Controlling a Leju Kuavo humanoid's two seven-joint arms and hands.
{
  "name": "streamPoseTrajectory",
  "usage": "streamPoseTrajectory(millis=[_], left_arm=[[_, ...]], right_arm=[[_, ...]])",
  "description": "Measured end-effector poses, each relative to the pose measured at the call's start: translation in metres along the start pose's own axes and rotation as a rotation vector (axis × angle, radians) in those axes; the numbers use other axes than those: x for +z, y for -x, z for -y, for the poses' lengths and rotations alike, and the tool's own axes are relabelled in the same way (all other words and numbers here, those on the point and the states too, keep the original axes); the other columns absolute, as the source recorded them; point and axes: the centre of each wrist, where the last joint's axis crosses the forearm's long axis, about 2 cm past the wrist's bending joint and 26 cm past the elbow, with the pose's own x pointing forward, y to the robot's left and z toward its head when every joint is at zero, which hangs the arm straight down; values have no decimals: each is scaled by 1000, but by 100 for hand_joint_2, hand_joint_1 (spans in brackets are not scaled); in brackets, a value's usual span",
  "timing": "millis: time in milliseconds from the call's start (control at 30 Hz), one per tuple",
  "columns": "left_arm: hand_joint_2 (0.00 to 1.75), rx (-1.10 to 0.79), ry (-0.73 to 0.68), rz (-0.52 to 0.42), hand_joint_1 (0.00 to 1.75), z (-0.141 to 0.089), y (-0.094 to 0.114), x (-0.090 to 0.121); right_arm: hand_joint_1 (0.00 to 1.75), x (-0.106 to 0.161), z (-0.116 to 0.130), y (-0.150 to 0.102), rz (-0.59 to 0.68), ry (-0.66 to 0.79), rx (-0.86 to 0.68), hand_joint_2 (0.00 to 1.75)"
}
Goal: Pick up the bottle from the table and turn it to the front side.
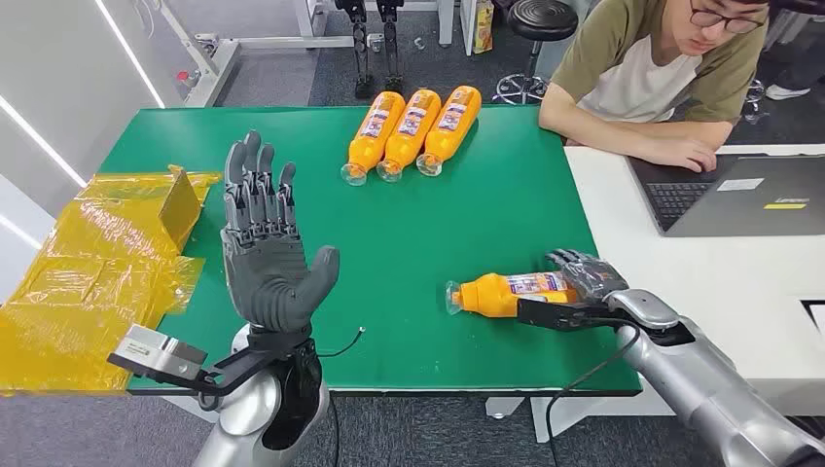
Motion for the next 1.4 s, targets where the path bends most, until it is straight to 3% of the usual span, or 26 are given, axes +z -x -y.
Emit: streamPoseTrajectory(millis=[33, 67, 167, 200, 500, 700, 867, 1033, 1167, 1267, 1400], left_arm=[[175, 0, 0, 0, 0, 0, 0, 0], [175, -1, 1, 0, 0, 0, 0, 0], [175, -2, 6, -3, 0, 0, 0, 0], [175, -2, 8, -4, 0, 0, 0, -1], [175, -1, 15, 1, 0, 0, -1, -4], [175, -8, 5, 8, 0, 0, -1, -3], [175, -30, -26, 17, 0, 0, -1, -1], [175, -33, -67, 25, 0, 3, 1, -2], [175, -4, -93, 11, 0, 4, 7, 3], [175, 38, -87, -18, 0, 5, 10, 7], [175, 114, -20, -89, 0, 6, 12, 9]], right_arm=[[0, 0, 0, 0, 1, -1, -4, 175], [22, -1, 1, 0, 3, -5, -8, 175], [152, -4, 1, 0, 16, -23, -31, 175], [174, -5, 0, 0, 23, -28, -36, 175], [175, -11, 0, -2, 79, -3, -55, 175], [175, -12, -10, -19, 66, 197, 0, 175], [175, -9, -11, -63, 116, 685, -96, 175], [175, 3, -11, -118, 340, 1010, -347, 175], [175, 22, -26, -166, 475, 1168, -569, 175], [175, 37, -36, -195, 475, 1209, -706, 175], [175, 50, -40, -215, 451, 1202, -787, 175]])
